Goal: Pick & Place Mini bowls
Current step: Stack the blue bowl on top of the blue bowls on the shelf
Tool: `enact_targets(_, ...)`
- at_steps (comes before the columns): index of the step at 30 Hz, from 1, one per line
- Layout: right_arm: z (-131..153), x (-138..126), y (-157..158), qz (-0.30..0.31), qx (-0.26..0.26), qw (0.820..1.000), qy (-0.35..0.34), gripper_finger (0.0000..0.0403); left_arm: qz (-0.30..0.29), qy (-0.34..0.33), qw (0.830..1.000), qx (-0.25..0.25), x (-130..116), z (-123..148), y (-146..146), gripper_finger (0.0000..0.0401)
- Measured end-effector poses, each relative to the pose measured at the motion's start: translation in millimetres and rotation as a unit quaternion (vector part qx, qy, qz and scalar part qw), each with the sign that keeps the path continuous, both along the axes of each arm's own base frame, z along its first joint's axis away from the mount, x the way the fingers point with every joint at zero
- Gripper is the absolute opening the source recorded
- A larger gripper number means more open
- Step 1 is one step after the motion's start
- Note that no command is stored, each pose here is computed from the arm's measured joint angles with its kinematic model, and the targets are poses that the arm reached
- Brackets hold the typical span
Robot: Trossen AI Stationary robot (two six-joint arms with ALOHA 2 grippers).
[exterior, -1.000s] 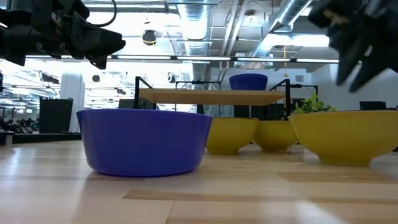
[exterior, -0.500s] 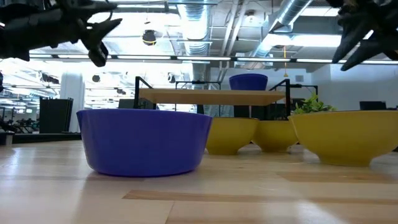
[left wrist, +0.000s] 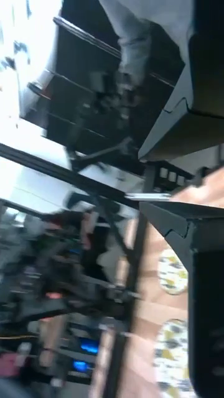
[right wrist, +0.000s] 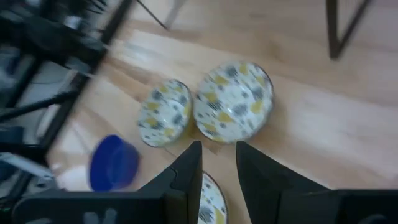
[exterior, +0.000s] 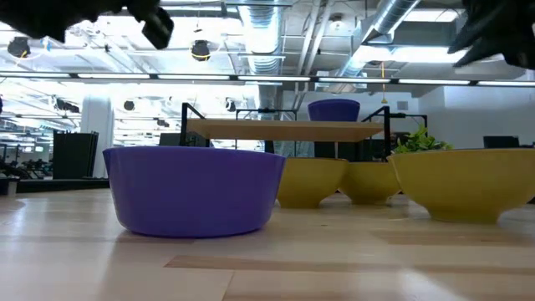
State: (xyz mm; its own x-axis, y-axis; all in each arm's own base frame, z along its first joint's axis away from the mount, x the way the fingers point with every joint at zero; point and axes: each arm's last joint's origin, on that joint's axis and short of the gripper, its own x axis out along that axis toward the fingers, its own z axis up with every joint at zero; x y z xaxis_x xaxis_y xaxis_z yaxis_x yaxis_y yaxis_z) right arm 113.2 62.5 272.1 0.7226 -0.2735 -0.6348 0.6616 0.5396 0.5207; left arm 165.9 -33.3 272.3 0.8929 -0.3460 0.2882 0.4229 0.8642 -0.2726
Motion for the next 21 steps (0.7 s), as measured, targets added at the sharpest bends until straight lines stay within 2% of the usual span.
enact_targets(7,24.7,-28.3,-20.7,0.060,-0.058,0.992,-0.096,0.0087,-0.014,0.098,0.995,0.019,33.5,16.1,-6.9,0.0116)
enact_targets(11,28.4,-48.0,-36.8,0.094,-0.093,0.986,-0.106,0.0087,-0.024,0.102,0.994,0.020,37.4,21.6,-8.3,0.0116)
enact_targets(16,34.8,-65.1,-50.1,0.100,-0.058,0.980,-0.161,0.0087,-0.023,0.099,0.995,0.022,36.8,22.3,-8.0,0.0116)
enact_targets(21,47.3,-71.2,-54.6,0.147,-0.112,0.959,-0.214,0.0087,-0.005,0.097,0.995,0.018,37.4,22.7,-6.0,0.0116)
